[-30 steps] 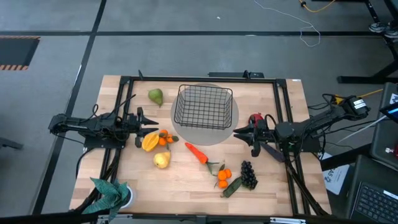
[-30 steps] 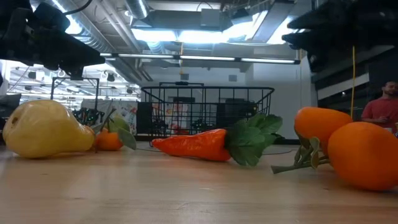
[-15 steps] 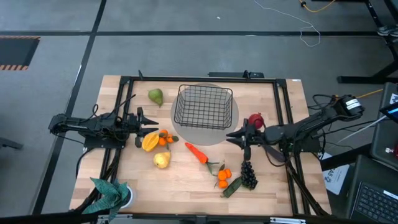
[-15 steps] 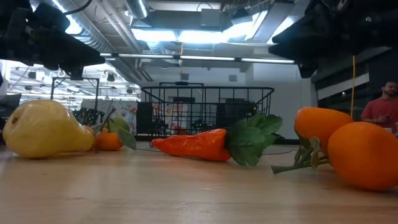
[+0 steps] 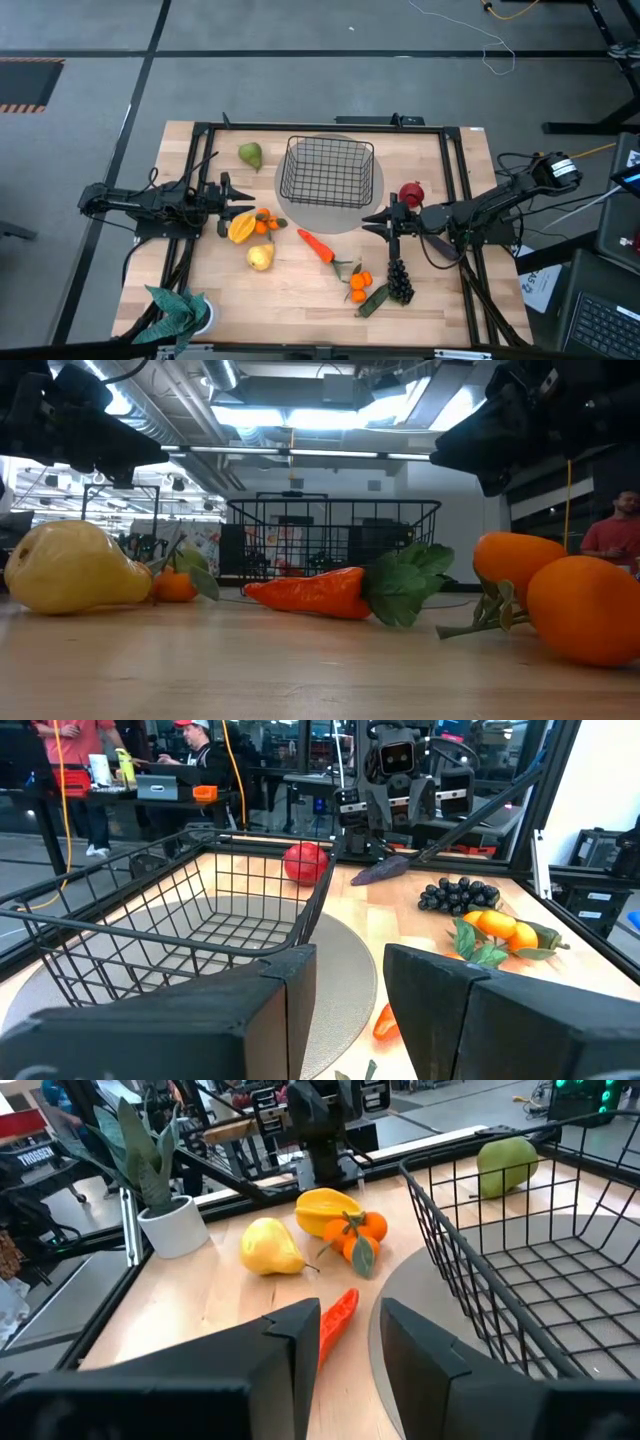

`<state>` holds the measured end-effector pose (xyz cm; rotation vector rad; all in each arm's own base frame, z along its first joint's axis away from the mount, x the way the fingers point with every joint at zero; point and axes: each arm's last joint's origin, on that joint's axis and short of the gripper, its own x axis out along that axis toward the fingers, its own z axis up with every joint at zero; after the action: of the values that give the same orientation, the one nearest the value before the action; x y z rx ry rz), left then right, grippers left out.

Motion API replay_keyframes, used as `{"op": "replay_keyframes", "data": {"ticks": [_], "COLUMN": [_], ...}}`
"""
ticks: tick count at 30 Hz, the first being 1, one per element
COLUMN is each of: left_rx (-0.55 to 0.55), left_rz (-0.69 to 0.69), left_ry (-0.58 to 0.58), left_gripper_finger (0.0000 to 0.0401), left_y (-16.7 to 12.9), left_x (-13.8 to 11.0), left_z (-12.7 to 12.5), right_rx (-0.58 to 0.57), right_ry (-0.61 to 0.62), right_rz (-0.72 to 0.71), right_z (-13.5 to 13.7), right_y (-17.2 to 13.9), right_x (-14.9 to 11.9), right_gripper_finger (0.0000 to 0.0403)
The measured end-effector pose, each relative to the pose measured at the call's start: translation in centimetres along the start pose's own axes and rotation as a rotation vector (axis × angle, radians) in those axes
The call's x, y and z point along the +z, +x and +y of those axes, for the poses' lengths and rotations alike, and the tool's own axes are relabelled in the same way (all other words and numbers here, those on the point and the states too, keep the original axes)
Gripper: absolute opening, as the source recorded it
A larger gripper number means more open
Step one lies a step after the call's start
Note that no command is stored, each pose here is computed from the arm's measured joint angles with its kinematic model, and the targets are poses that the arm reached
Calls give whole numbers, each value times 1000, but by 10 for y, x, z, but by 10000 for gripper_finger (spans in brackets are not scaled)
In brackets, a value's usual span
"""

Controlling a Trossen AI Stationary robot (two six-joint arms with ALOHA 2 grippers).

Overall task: Build produce basket
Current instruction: Put the violet eggplant into the black wire basket

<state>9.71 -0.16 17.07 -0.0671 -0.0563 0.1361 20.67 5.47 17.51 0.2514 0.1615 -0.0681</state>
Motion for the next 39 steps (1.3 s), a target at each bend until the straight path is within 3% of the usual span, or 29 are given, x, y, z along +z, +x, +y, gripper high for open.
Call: {"op": "replay_keyframes", "data": {"ticks": [15,23,25,28,31,39], "left_rx": [1,1,-1,3,4,30], "left_rz": [0,-2,-7,-24,-68,-180], "left_ry": [0,126,55,-212,-385,-463], "left_gripper_finger": [110,110,110,110,110,110], "left_y": [0,0,0,0,0,-1], "left_x": [0,0,1,2,6,16], "left_z": [0,0,0,0,0,2], "right_rx": [-1,-1,-1,-1,-1,5], "right_ry": [-5,-2,-2,-1,0,28], "right_rz": [3,2,2,2,2,1], "right_z": [0,0,0,0,0,0], "right_y": [0,0,0,0,0,0], "right_x": [0,0,0,0,0,0], "right_gripper_finger": [103,103,103,103,103,103]}}
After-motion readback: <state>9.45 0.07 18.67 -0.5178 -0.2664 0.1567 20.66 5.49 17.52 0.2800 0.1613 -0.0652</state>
